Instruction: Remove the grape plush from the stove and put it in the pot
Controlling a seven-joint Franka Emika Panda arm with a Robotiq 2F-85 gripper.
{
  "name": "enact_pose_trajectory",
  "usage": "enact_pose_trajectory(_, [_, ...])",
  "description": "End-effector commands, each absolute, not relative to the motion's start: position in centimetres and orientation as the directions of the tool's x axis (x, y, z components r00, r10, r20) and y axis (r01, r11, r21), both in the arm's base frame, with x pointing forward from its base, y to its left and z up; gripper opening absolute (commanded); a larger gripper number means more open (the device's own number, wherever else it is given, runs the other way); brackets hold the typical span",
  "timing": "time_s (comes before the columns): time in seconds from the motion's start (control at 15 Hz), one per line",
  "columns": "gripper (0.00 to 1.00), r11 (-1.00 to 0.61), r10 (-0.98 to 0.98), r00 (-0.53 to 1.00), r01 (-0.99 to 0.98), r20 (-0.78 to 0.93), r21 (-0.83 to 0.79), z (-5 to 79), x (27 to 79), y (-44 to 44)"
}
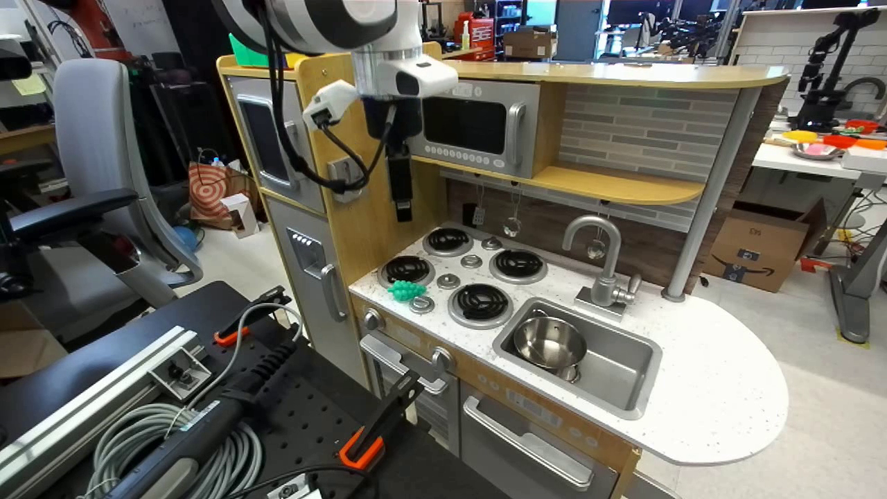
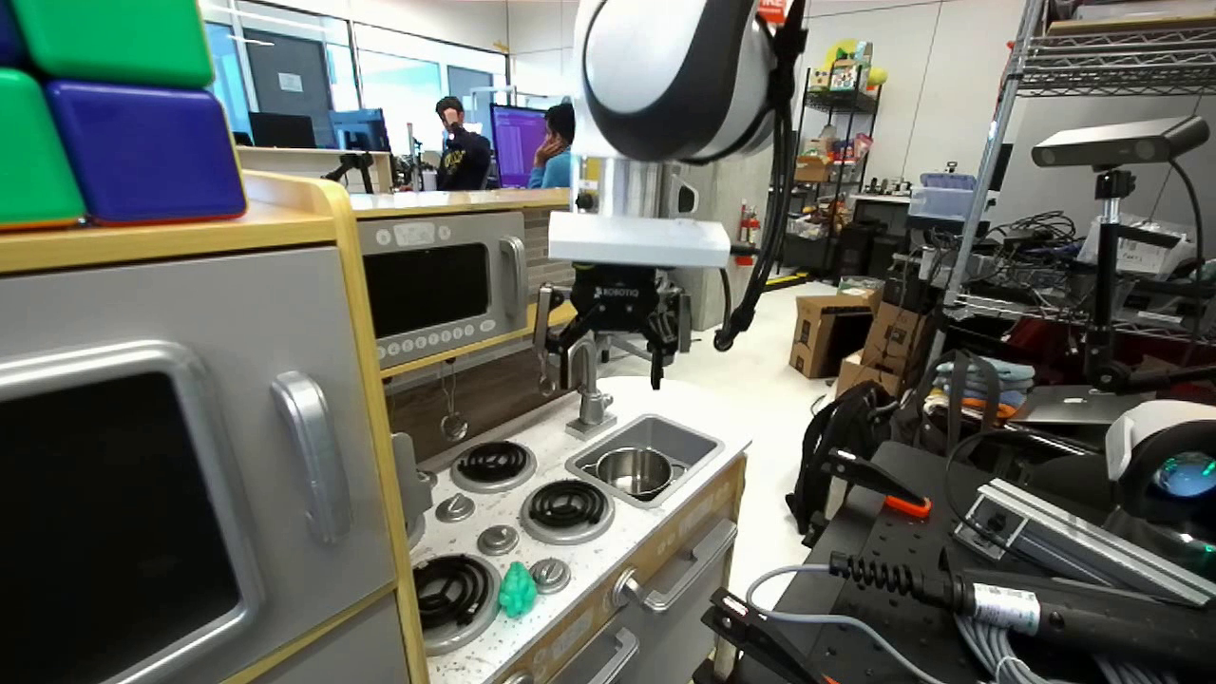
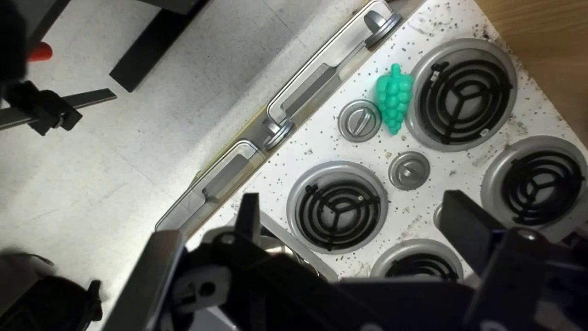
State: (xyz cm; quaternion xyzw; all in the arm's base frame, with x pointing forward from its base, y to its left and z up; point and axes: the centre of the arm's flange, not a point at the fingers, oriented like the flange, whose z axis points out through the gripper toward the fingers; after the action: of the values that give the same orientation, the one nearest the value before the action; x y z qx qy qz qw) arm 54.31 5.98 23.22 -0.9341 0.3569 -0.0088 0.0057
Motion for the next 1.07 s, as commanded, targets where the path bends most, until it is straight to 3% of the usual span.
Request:
enact_pose_trajectory(0.0, [1.0,-0.746,-0.666,0.746,-0.666,0.018,-0.02,17.2,57.6,6.7])
enact_pose_trajectory(0.47, [1.0,-0.751,-0.66,0.751,-0.66,0.011,-0.019,7.9,61.0,7.1])
enact_pose_trajectory(1.0, [1.0,-0.745,-0.668,0.745,-0.668,0.006,-0.009,7.8,59.1,6.6])
